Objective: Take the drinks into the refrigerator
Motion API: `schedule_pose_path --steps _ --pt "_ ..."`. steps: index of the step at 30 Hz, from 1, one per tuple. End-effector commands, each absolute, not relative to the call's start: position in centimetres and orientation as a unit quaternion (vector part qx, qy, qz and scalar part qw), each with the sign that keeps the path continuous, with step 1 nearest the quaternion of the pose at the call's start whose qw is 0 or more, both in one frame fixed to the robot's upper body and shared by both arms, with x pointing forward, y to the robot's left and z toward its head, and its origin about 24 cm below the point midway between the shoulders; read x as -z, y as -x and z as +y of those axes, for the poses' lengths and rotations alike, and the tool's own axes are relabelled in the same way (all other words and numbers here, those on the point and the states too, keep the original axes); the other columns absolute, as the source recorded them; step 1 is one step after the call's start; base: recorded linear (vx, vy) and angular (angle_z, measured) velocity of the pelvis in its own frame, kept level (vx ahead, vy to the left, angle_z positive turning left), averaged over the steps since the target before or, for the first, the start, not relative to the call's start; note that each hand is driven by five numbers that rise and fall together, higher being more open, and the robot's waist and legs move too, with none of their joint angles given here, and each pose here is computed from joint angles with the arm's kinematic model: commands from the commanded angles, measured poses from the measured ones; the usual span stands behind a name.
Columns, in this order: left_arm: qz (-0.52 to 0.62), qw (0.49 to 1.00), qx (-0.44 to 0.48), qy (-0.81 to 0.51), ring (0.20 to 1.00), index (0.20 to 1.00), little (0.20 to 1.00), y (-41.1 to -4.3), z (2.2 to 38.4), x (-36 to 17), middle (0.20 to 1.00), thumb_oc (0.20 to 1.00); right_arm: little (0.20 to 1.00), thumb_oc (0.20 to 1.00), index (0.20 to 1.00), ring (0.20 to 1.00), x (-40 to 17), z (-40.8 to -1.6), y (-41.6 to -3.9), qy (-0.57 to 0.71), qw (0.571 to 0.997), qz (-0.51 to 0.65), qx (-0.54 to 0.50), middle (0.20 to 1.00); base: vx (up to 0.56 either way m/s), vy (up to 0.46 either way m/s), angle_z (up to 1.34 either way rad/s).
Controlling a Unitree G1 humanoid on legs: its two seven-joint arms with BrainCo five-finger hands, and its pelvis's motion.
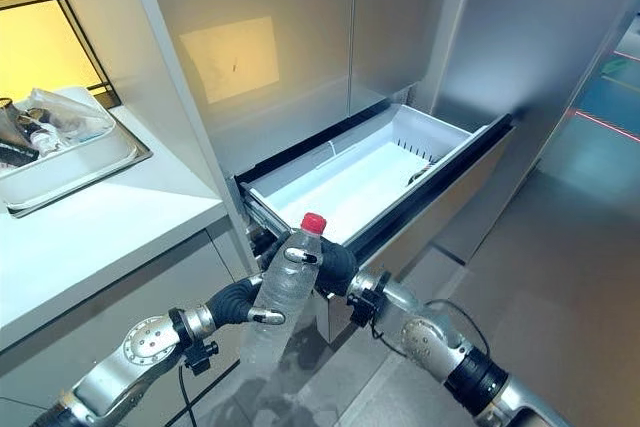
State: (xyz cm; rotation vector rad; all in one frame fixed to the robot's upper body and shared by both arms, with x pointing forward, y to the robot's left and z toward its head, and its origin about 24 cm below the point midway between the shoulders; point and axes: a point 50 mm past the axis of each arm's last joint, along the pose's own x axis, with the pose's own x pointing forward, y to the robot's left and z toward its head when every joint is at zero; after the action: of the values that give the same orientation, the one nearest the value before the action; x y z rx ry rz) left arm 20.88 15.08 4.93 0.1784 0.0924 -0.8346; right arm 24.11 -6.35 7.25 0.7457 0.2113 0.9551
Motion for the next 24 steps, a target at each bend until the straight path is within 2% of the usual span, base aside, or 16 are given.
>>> schedule_pose_path --steps 1,9,24 --pt "-0.078 0.935 0.335 -0.084 1.0 1.0 1.0 -24.3 15.6 -9.6 1.0 1.0 0.2 0.2 0.2 0.2 -12.3 -2.9 -23.1 -0.468 0.724 0.012 -0.508 0.2 0.0 0.0 0.0" --pt "-0.01 0.95 0.308 -0.047 1.0 1.0 1.0 -22.8 17.0 -6.8 1.0 1.0 0.2 0.2 0.2 0.2 -12.1 -3.5 -23.4 -0.499 0.73 0.011 -0.467 0.2 0.0 0.0 0.0" --pt "0.016 0.958 0.284 -0.04 1.0 1.0 1.0 -21.7 18.7 -6.0 1.0 1.0 0.2 0.2 0.2 0.2 -11.9 -4.5 -23.8 -0.498 0.741 0.005 -0.45 0.2 0.0 0.0 0.0"
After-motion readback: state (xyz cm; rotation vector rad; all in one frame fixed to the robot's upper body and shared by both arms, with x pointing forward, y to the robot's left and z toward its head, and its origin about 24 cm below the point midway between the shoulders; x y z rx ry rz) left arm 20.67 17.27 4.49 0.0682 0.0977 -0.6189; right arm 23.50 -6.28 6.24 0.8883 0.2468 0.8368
